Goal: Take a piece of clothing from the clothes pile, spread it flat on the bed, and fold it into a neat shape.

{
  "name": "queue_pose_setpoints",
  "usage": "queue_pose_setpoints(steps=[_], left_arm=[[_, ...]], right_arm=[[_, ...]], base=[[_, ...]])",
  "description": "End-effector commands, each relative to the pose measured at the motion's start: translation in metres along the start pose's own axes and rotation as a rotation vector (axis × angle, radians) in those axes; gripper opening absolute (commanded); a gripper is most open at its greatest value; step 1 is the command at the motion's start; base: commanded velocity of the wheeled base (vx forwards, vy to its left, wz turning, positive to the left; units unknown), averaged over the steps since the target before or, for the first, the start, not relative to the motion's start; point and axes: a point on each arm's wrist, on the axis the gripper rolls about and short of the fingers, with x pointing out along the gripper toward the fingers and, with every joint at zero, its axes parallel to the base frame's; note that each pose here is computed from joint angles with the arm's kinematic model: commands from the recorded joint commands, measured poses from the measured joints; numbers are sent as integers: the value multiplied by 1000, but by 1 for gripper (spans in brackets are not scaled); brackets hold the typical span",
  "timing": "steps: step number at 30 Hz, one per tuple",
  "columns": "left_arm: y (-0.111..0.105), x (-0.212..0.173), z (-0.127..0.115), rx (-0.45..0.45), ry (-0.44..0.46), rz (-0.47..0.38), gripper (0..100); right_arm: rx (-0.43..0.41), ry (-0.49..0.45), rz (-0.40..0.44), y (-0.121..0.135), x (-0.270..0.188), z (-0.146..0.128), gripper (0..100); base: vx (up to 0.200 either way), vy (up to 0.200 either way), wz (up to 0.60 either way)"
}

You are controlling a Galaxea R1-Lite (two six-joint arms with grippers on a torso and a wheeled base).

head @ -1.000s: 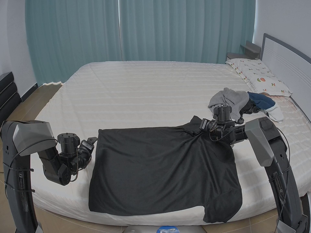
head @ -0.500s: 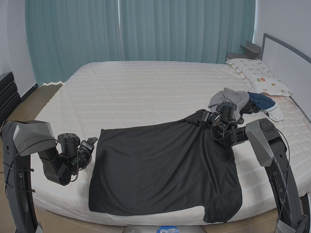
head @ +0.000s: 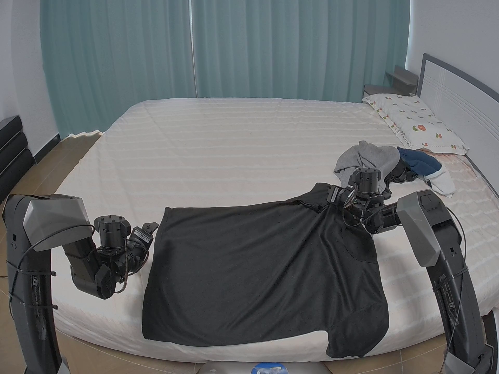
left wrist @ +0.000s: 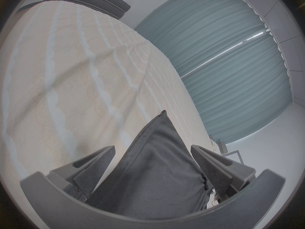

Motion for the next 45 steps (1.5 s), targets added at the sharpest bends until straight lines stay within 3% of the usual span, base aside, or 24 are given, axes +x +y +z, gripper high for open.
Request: queue_pose_setpoints(steps=[1,6,10,11,19,23,24,28,29,31,33,38,42,45], left_arm=[[0,0,0,0,1,1,100],[0,0,0,0,1,1,100],[0,0,0,0,1,1,100],[0,0,0,-2,1,1,100],[4,-5,-2,-5,20,11,100],[3,-5,-1,-5,19,10,100],[3,-6,-1,-5,20,8,100],[4,-13,-2,-5,32,17,100],[3,-22,0,-8,75,0,100],[1,-28,1,-10,99,-15,100],[1,-47,0,-7,200,-46,100],[11,-62,-6,88,273,-38,100],[13,-63,-7,107,278,-32,100],[13,-63,-7,109,278,-33,100]], right_arm=[[4,32,-18,-10,5,-17,100],[13,27,-34,-9,3,-12,100],[106,-13,-50,5,-6,14,100],[170,-18,-48,12,-12,28,100],[232,101,-125,5,-70,47,100],[251,159,-122,-1,-97,51,100],[277,245,-106,-9,-131,48,100],[312,322,-75,-18,-168,47,100],[338,372,-70,-27,-191,41,100],[352,386,-76,-31,-200,39,100],[395,434,-79,-41,-231,31,100],[375,524,-72,-54,-266,1,100],[358,558,-72,-62,-278,-22,100],[385,579,-20,-66,-281,-36,100]], base=[[0,0,0],[0,0,0],[0,0,0],[0,0,0],[0,0,0],[0,0,0],[0,0,0],[0,0,0],[0,0,0],[0,0,0],[0,0,0],[0,0,0],[0,0,0],[0,0,0]])
